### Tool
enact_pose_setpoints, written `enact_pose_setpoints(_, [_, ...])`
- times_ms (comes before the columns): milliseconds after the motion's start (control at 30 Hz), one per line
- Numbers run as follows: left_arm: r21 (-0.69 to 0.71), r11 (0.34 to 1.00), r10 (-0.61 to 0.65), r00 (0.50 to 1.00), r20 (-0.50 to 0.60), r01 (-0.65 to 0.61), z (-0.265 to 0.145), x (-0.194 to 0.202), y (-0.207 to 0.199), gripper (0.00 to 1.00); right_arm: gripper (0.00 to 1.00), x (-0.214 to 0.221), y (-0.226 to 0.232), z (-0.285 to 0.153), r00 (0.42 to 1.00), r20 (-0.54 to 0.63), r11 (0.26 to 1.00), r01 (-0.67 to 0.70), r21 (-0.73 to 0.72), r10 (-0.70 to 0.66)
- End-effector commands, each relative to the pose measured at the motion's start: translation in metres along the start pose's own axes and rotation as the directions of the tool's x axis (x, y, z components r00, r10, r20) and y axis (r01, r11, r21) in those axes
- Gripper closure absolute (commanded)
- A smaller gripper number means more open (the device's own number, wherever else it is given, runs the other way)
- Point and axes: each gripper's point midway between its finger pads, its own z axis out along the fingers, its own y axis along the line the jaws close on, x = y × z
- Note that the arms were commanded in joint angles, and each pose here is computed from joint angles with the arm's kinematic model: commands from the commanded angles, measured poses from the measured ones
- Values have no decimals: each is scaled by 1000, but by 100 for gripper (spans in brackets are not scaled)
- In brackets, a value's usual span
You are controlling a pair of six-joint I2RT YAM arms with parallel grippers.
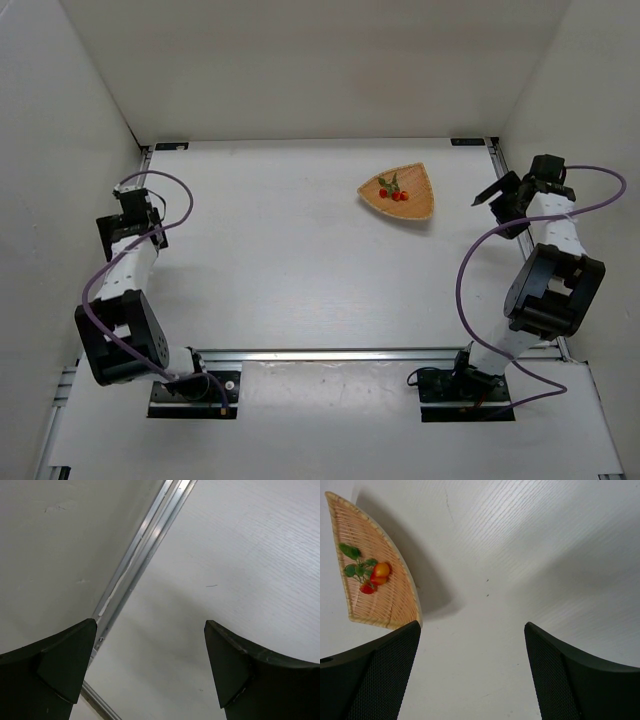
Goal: Place and organize the fake fruits in the fruit bowl
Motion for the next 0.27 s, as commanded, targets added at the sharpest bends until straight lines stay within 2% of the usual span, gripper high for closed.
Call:
enact_pose_setpoints(0, [67,994,-86,996,23,85,-10,-6,-8,0,12,-5,9,-18,1000,22,999,18,-29,-17])
enact_pose_setpoints(200, [67,994,-88,996,26,86,-12,-13,-6,0,12,-4,5,-19,999,26,999,35,-18,-35])
enact_pose_setpoints(233, [77,994,-83,996,18,82,-13,-11,-8,0,12,-10,10,-23,998,56,998,43,-37,-41])
